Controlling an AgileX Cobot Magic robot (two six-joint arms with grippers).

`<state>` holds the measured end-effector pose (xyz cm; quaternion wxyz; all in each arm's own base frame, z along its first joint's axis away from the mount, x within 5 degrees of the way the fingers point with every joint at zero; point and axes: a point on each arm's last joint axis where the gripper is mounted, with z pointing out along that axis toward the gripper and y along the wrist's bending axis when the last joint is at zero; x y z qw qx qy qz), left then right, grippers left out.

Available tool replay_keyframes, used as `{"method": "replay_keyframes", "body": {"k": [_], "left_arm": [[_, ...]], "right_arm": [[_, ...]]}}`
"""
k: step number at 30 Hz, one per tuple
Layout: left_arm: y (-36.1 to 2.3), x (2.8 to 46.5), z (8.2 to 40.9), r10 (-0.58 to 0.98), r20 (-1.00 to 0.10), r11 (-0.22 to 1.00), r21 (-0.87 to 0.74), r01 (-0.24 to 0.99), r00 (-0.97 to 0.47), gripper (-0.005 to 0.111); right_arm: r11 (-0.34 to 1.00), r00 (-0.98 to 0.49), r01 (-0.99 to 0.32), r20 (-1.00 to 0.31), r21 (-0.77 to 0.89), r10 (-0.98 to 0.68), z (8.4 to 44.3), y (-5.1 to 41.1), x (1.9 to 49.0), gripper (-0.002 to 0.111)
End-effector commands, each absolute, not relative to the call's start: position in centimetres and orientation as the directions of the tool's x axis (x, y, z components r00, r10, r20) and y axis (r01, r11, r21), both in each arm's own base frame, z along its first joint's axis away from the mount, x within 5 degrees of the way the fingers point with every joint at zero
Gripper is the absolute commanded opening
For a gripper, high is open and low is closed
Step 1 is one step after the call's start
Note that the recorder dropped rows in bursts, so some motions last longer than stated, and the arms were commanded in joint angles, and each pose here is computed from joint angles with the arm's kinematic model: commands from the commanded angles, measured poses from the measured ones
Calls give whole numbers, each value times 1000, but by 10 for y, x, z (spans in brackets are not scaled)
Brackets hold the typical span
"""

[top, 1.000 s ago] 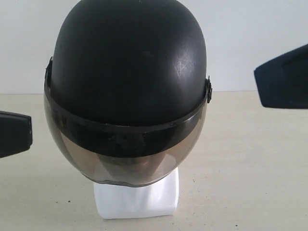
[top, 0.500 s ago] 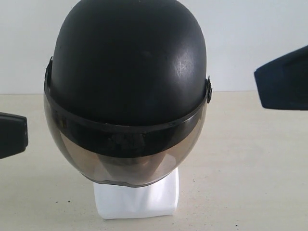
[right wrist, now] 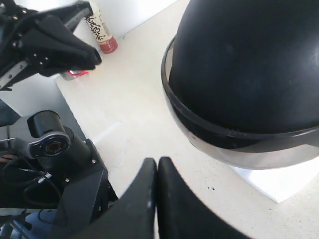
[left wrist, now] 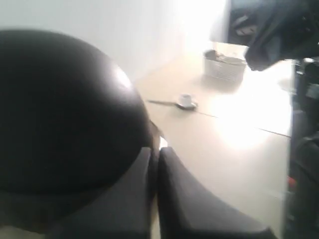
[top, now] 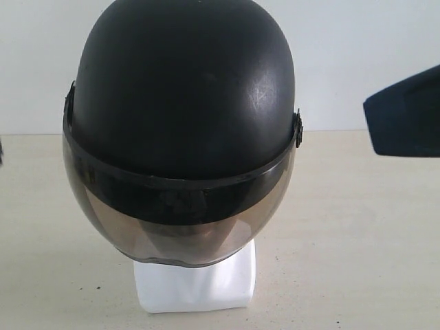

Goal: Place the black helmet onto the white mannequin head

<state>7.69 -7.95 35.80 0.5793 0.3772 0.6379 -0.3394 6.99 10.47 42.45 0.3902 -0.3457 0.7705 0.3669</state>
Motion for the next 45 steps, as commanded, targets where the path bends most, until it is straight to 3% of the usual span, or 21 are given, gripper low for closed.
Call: {"method": "replay_keyframes", "body": {"k": [1, 5, 9, 15, 17, 20, 22, 25, 30, 37, 41, 45], "left_arm": [[-61, 58, 379, 35, -984, 738, 144, 659, 175, 4], [-44, 37, 389, 25, -944, 874, 181, 452, 329, 4], [-28, 26, 386, 113, -897, 942, 234, 241, 427, 4], [-4, 36, 356, 255, -893, 966, 255, -50, 370, 4], [8, 44, 337, 223, -926, 971, 184, -153, 303, 4], [23, 47, 319, -63, -955, 966, -131, -223, 289, 4], [28, 41, 314, -132, -942, 944, -215, -251, 309, 4], [28, 25, 308, -242, -896, 921, -333, -202, 373, 4], [24, 34, 280, -364, -887, 896, -416, -152, 285, 4], [4, 52, 233, -395, -910, 918, -397, 8, 123, 4], [-8, 53, 232, -384, -906, 919, -356, 170, 178, 4], [-6, 51, 236, -263, -924, 962, -231, 144, 278, 4]], "right_arm": [[493, -448, -820, -861, 291, -238, 427, 104, 69, 0], [493, -448, -820, -861, 291, -238, 427, 104, 69, 0], [493, -448, -820, -861, 291, -238, 427, 104, 69, 0], [493, -448, -820, -861, 291, -238, 427, 104, 69, 0], [493, -448, -820, -861, 291, -238, 427, 104, 69, 0], [493, -448, -820, -861, 291, -238, 427, 104, 69, 0], [493, -447, -820, -862, 290, -237, 427, 104, 69, 0], [493, -447, -820, -862, 290, -237, 427, 104, 69, 0], [489, -451, -821, -861, 295, -236, 427, 104, 69, 0], [489, -451, -821, -861, 295, -236, 427, 104, 69, 0], [489, -451, -821, -861, 295, -236, 427, 104, 69, 0], [489, -451, -821, -861, 295, -236, 427, 104, 69, 0]]}}
